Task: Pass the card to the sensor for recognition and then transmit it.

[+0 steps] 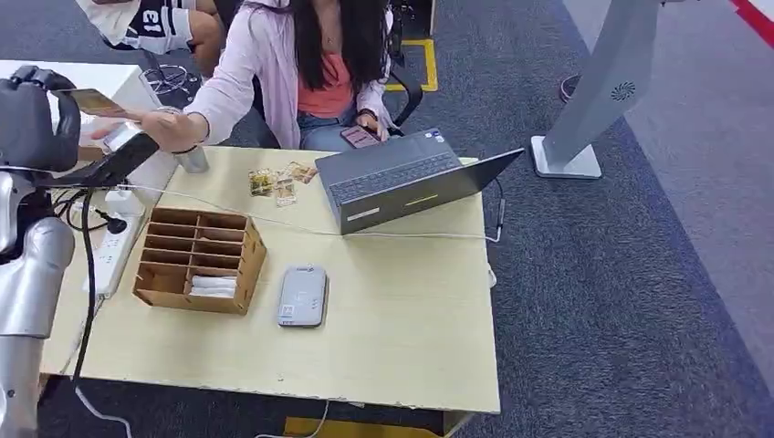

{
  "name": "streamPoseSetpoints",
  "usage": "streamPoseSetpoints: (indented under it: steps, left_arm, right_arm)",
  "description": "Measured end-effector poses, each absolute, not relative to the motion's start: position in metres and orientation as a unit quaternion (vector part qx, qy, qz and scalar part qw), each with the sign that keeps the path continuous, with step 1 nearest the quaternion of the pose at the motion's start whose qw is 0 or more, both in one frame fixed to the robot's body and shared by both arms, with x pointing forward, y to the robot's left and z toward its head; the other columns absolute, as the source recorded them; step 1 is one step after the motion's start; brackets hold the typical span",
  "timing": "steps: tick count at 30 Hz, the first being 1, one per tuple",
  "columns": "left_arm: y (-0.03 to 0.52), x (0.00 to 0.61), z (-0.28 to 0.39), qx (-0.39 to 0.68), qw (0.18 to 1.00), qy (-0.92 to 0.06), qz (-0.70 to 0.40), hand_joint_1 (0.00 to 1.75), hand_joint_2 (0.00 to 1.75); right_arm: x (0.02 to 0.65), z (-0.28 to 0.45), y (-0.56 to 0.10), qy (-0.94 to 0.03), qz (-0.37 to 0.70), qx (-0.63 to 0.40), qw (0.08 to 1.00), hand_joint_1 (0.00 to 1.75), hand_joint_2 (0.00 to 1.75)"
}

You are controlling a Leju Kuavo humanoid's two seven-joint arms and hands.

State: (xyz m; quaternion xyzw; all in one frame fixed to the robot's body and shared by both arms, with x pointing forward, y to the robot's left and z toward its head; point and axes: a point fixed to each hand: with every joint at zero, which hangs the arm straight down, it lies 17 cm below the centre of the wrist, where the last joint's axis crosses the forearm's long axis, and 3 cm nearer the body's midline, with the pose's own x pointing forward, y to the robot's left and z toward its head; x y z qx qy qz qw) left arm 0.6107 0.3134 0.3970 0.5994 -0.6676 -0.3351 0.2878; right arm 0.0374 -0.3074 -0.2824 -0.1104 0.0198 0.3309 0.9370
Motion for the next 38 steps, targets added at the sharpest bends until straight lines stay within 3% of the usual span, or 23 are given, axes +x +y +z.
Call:
streamPoseSetpoints:
  steps: [7,8,38]
  left_arm:
    - [0.328,0.622,0.380,0.604,0.307,-0.647,-0.350,1.75,1.75]
    - [0.329,0.623,0.379,0.604,0.308,-0.646,-0.351,0.00,1.75]
    - [0.329,0.613,0.356,0.588,0.301,-0.673,-0.331,0.00,1.75]
  right_arm:
    - [0.038,-0.282,-0.308,0.019,0.330,-0.111,0.937,0.00,1.75]
    - [0.038,-0.282,-0.308,0.019,0.330,-0.111,0.937,0.00,1.75]
    - [0.038,-0.282,-0.311,0.019,0.324,-0.115,0.939,0.00,1.75]
